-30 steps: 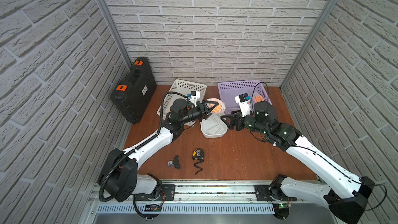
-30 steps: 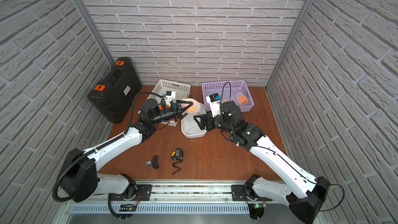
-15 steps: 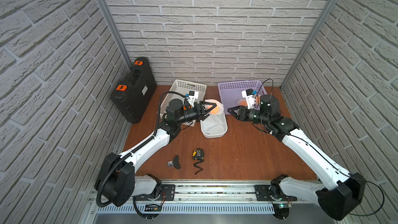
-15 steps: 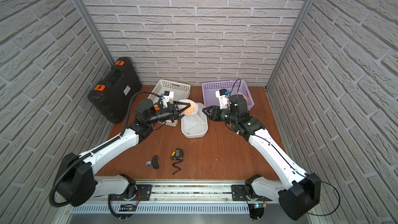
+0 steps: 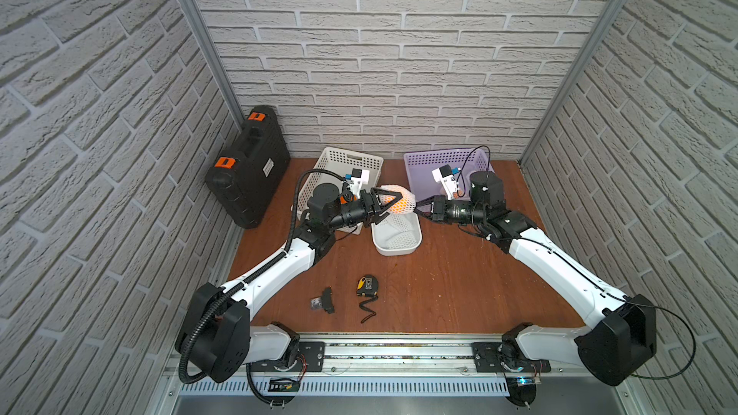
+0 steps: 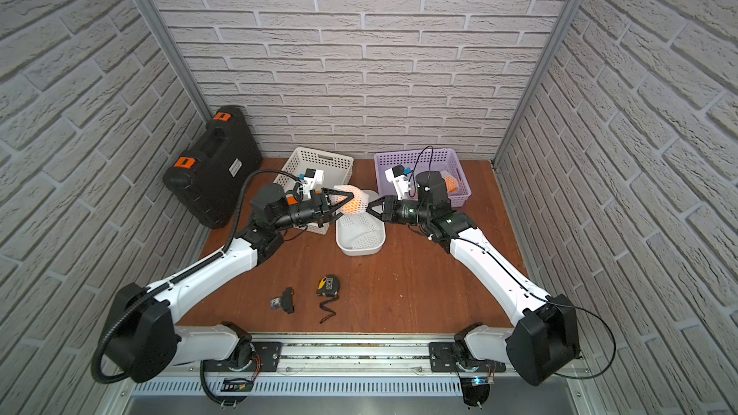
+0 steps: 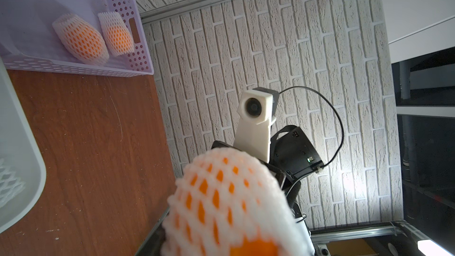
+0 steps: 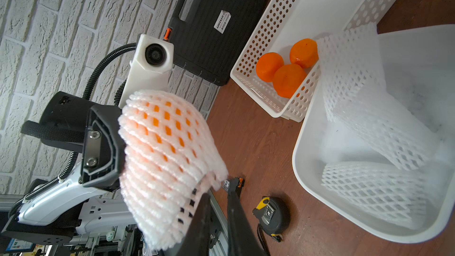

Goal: Remove foam nets from oranges
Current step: Remove the foam net from the orange.

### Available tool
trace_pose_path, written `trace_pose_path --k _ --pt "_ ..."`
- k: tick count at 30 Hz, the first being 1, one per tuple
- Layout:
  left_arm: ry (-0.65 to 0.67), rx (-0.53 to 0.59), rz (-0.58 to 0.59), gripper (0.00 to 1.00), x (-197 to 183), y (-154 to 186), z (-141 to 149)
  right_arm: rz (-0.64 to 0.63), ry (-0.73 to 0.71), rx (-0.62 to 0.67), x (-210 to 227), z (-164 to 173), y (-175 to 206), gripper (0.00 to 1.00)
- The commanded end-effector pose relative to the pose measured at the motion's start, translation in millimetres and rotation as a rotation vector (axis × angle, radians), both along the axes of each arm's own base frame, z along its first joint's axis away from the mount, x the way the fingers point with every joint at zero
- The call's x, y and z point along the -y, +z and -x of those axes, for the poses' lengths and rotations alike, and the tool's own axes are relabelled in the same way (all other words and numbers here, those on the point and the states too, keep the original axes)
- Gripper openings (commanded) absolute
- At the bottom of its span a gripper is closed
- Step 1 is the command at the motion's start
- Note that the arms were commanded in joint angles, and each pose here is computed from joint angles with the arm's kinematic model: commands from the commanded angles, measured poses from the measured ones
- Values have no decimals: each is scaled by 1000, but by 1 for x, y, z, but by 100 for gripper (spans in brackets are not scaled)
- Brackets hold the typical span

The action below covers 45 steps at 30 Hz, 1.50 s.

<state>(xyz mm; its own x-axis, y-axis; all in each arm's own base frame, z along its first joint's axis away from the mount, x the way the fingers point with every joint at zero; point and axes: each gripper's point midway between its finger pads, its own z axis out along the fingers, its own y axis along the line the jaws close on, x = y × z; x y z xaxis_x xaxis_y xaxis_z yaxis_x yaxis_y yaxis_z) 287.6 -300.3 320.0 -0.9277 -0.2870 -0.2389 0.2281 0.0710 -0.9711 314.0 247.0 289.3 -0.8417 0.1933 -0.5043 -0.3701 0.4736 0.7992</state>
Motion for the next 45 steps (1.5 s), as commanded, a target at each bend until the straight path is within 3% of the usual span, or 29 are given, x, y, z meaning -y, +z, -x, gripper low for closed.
trace_pose_path --k 1,8,30,34,40,45 --pt "-21 61 20 53 0 8 3 -26 32 67 -2 7 17 16" --pt "-20 56 3 53 0 3 3 18 30 91 2 12 18 17" --pt "-49 34 -30 54 9 -11 6 -16 44 139 1 19 37 19" --pt "-52 34 -28 54 9 -10 7 -33 30 172 3 21 48 23" --pt "-73 49 -18 55 14 -5 12 -78 26 165 1 19 51 37" --pt "-86 65 12 56 16 5 17 -87 14 148 0 16 46 38"
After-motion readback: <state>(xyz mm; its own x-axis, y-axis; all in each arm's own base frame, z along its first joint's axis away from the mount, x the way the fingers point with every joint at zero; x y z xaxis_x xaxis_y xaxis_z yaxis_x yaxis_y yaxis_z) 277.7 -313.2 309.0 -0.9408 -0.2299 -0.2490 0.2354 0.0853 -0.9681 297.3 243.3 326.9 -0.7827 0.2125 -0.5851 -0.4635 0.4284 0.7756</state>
